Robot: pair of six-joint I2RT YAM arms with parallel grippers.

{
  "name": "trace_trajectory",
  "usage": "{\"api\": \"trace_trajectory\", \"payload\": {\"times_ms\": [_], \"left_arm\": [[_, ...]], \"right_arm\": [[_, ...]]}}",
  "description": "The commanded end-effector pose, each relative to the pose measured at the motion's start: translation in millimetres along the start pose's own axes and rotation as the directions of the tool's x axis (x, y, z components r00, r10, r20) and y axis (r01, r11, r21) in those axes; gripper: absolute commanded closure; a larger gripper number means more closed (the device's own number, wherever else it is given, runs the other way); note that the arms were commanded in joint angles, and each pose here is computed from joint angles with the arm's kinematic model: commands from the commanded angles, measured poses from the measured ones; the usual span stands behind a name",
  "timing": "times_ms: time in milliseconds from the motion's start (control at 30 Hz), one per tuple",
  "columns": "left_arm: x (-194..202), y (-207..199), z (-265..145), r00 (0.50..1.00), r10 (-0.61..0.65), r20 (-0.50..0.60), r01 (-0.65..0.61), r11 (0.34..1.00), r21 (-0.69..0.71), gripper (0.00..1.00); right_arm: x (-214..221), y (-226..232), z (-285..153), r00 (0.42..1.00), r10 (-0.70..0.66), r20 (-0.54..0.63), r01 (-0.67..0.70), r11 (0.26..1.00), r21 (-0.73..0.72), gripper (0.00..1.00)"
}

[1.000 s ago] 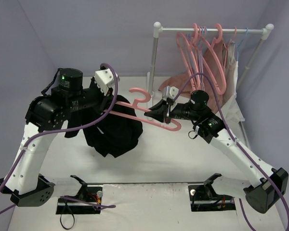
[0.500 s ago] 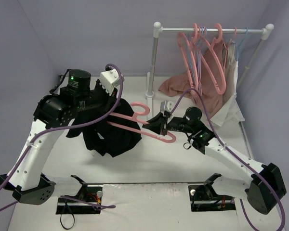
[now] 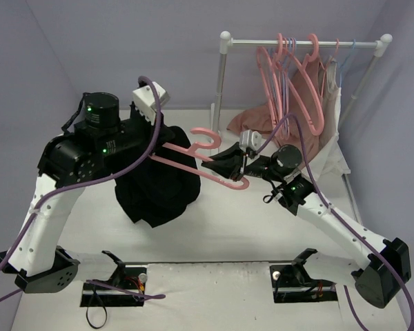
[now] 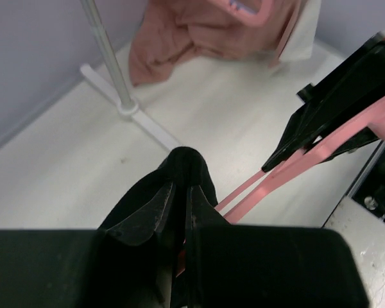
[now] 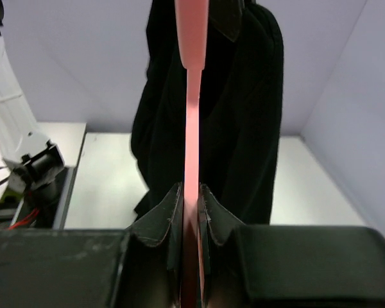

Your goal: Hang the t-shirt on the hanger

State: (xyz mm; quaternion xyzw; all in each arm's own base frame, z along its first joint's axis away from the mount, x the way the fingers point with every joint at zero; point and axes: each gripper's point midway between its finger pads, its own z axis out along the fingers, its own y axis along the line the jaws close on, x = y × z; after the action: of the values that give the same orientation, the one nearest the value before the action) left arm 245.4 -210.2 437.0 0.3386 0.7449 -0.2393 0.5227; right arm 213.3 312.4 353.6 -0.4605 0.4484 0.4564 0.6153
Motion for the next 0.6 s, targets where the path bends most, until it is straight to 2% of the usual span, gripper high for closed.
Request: {"api": "trace_trajectory", "payload": {"times_ms": [0,67,200,300,433,567], "left_arm": [[-24.7,-19.4,-15.5,0.995,-0.018,0.098,0.011,0.998,0.063,1.00],[-17.4,-29.0,-12.6,0.997,-0.022,0.080,0.014,0.995,0.103,1.00],[5.6,-38.0,-4.0,0.999,-0.023,0.024,0.019,0.990,0.137,1.00],[24.8,-38.4,2.4,0.999,-0.032,-0.015,0.034,0.990,0.138,1.00],[32.3,-39.1,4.8,0.998,-0.061,-0.028,0.065,0.989,0.134,1.00],[34.2,-25.2,7.4,0.998,-0.058,-0.035,0.060,0.997,0.056,1.00]], "right_arm": [[-47.7,-12.0,1.1,0.969,-0.194,0.155,0.187,0.981,0.058,1.00],[-11.7,-15.2,3.0,0.987,-0.122,0.106,0.117,0.992,0.055,1.00],[11.5,-13.4,1.1,0.991,-0.056,0.122,0.049,0.997,0.059,1.00],[14.8,-17.4,1.0,0.991,-0.060,0.120,0.052,0.996,0.067,1.00],[-1.4,-22.7,1.3,0.985,-0.088,0.151,0.077,0.994,0.077,1.00],[-15.8,-24.3,-1.2,0.978,-0.116,0.172,0.102,0.991,0.084,1.00]]}}
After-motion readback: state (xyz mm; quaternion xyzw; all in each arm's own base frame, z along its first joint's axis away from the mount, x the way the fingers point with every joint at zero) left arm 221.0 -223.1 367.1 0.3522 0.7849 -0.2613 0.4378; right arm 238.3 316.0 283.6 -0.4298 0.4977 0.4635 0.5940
